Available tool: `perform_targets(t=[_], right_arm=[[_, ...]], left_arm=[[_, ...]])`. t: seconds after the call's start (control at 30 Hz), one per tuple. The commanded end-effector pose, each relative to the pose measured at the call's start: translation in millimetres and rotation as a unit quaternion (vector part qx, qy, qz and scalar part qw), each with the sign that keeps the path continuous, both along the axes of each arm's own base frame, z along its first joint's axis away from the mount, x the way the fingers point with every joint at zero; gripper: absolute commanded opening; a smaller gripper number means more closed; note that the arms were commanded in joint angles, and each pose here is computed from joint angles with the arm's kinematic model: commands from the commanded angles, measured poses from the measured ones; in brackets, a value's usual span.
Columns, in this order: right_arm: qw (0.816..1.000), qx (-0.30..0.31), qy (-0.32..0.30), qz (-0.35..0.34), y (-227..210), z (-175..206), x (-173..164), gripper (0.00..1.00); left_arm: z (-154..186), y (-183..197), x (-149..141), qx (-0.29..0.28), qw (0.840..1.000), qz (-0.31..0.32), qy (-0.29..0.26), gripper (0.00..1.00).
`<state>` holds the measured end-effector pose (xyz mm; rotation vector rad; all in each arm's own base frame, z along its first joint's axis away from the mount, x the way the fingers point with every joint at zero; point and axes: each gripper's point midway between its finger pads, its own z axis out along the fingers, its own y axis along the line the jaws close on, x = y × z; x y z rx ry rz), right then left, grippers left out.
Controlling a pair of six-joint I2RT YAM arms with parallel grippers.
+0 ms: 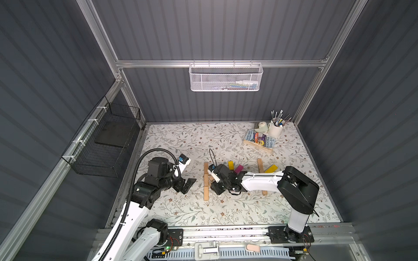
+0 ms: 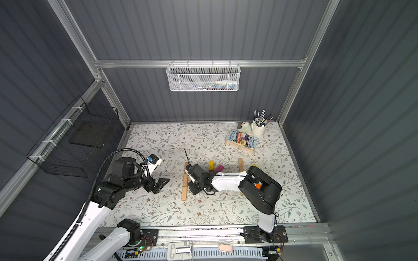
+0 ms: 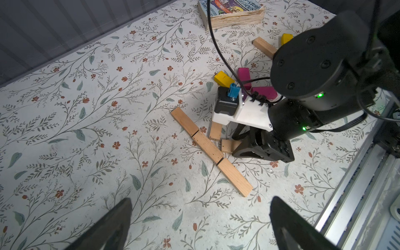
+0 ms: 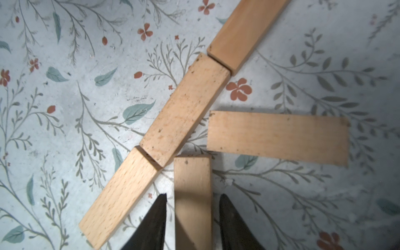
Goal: Assemble the letter k with building blocks
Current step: Assemble the building block at the center of the board, then reset both arms
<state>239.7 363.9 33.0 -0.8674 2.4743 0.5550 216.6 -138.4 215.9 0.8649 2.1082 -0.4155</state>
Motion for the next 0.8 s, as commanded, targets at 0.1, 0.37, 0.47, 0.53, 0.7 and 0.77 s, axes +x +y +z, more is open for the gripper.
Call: perform_targets(t=[0.1, 0.37, 0.47, 0.53, 0.7, 0.77], right_arm=[[0.996, 0.06, -0.045, -0.043, -13.3, 60.4, 12.4, 0.5], [0.953, 0.109, -0.161, -0.234, -123.5, 136.5, 59.4, 0.82], [0.911, 0.102, -0.212, -0.338, -196.3, 153.2, 73.3, 0.98], [0.887, 0.087, -0.238, -0.386, -239.7, 156.7, 77.3, 0.99], [0.821, 0.015, -0.289, -0.492, -342.4, 150.0, 80.2, 0.99], [0.796, 0.004, -0.281, -0.536, -381.5, 136.0, 81.2, 0.99]], left_arm=[[6.0, 6.2, 9.9, -0.024, 0.998, 0.059, 0.015, 1.0], [8.1, 38.5, 63.3, -0.096, 0.96, 0.263, -0.023, 1.0], [-4.0, 55.1, 84.7, -0.083, 0.943, 0.317, -0.062, 1.0], [-15.0, 63.8, 95.8, -0.067, 0.934, 0.34, -0.086, 1.0], [-44.5, 83.4, 115.3, 0.01, 0.92, 0.37, -0.128, 1.0], [-53.3, 91.0, 121.9, 0.049, 0.914, 0.379, -0.14, 1.0]])
